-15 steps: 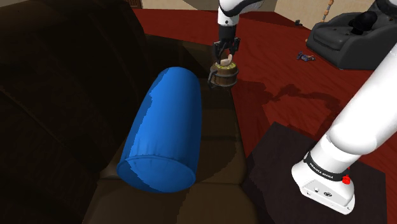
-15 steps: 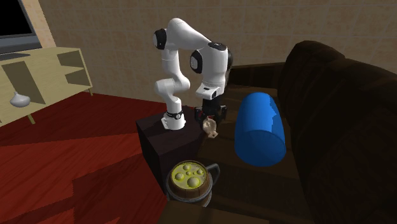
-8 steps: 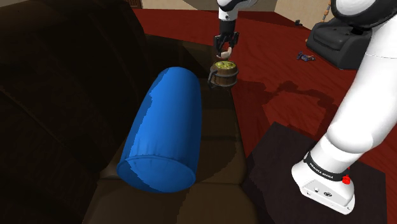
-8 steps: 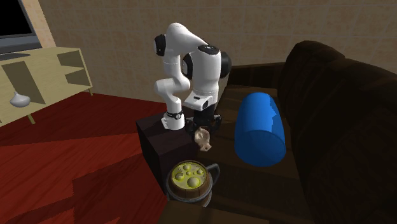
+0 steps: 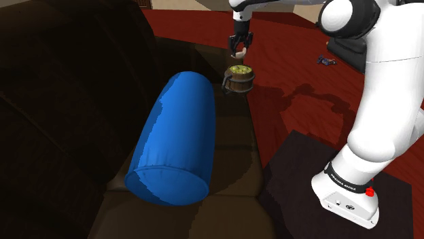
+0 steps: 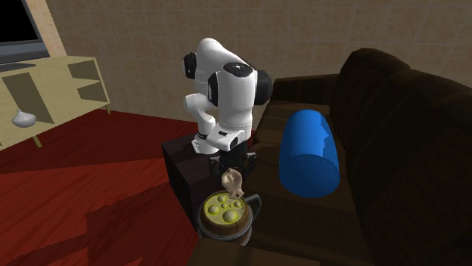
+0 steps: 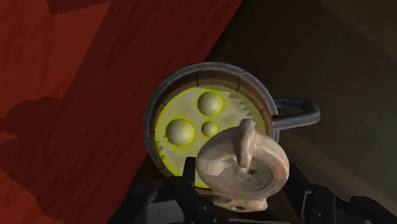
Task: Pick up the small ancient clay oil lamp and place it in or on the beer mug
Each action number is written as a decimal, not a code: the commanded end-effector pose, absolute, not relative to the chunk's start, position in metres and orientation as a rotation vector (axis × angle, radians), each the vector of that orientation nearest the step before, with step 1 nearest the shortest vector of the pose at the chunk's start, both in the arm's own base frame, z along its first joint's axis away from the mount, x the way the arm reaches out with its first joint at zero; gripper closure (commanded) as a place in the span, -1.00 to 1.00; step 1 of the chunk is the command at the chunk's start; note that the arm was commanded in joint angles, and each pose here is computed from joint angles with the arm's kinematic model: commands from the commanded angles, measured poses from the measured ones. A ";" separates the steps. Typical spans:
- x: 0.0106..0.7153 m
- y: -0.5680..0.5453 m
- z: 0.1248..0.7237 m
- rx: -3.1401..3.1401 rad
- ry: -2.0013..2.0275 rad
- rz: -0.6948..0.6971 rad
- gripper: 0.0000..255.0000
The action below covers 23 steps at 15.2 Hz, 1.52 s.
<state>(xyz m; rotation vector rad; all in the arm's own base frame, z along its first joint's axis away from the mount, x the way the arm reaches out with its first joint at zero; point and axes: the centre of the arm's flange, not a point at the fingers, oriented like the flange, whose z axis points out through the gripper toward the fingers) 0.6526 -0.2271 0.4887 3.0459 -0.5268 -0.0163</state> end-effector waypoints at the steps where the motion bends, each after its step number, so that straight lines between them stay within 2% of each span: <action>1: 0.653 -0.227 0.479 3.046 -0.526 -0.015 1.00; 11: 0.653 -0.227 0.426 3.046 -0.526 -0.015 1.00; 20: 0.653 -0.227 0.423 3.046 -0.526 -0.015 1.00; 21: 0.653 -0.228 0.423 3.046 -0.526 -0.015 -1.00; 23: 0.654 -0.228 0.424 3.046 -0.526 -0.015 -1.00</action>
